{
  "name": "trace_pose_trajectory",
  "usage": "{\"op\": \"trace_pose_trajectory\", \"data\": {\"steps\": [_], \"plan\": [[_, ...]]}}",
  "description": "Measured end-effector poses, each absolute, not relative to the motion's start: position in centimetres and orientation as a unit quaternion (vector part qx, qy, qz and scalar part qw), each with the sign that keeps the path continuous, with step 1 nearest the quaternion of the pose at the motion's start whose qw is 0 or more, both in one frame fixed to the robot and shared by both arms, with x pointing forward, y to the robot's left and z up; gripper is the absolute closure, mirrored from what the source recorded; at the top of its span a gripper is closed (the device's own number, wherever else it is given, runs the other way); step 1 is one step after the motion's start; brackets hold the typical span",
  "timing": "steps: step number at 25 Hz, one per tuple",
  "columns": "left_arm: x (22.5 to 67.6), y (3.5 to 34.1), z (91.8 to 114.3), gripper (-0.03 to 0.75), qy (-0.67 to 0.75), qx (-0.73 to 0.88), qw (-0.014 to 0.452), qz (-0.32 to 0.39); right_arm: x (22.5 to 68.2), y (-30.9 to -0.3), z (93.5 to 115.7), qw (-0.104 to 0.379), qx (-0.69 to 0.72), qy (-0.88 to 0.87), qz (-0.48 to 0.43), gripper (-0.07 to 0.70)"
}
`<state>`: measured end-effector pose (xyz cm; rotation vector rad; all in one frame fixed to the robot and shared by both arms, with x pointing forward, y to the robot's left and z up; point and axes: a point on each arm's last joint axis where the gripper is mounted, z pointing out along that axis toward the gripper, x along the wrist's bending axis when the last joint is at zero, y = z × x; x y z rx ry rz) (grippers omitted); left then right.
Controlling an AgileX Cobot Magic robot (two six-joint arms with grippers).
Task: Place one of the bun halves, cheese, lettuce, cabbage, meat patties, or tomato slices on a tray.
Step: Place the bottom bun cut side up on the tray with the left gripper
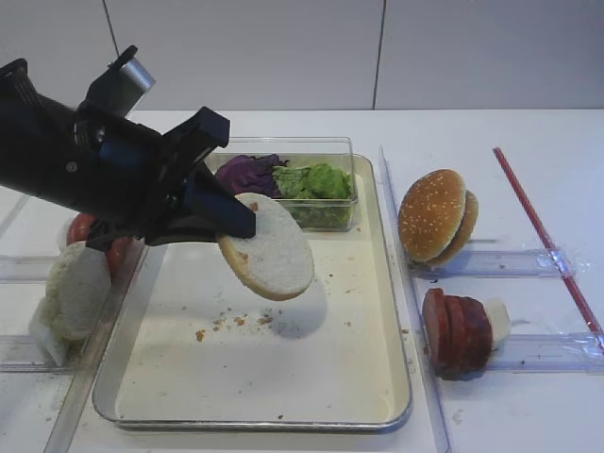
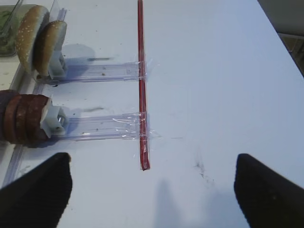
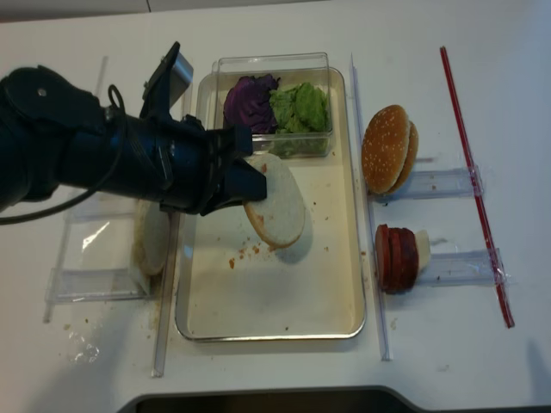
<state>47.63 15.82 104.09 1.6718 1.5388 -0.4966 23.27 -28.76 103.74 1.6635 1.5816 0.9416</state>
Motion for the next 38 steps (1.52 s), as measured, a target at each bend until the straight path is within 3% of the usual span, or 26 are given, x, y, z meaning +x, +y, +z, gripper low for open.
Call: {"op": "trace_pose_trajectory", "data": {"steps": [4,13,38], "plan": [[48.0,15.6,103.4,0.683,0.614,0.653,0.391,-0.211,23.3,-28.8,103.7,0.324,0.634,0.603,0.359,-0.060],[49.8,14.4,99.0,0.683,0.603,0.660,0.365,-0.261,23.3,-28.8,103.7,0.324,0.634,0.603,0.359,-0.060],[50.5,15.5,97.9,0.684,0.573,0.710,0.355,-0.206,23.3,-28.8,103.7,0.324,0.634,0.603,0.359,-0.060]]}}
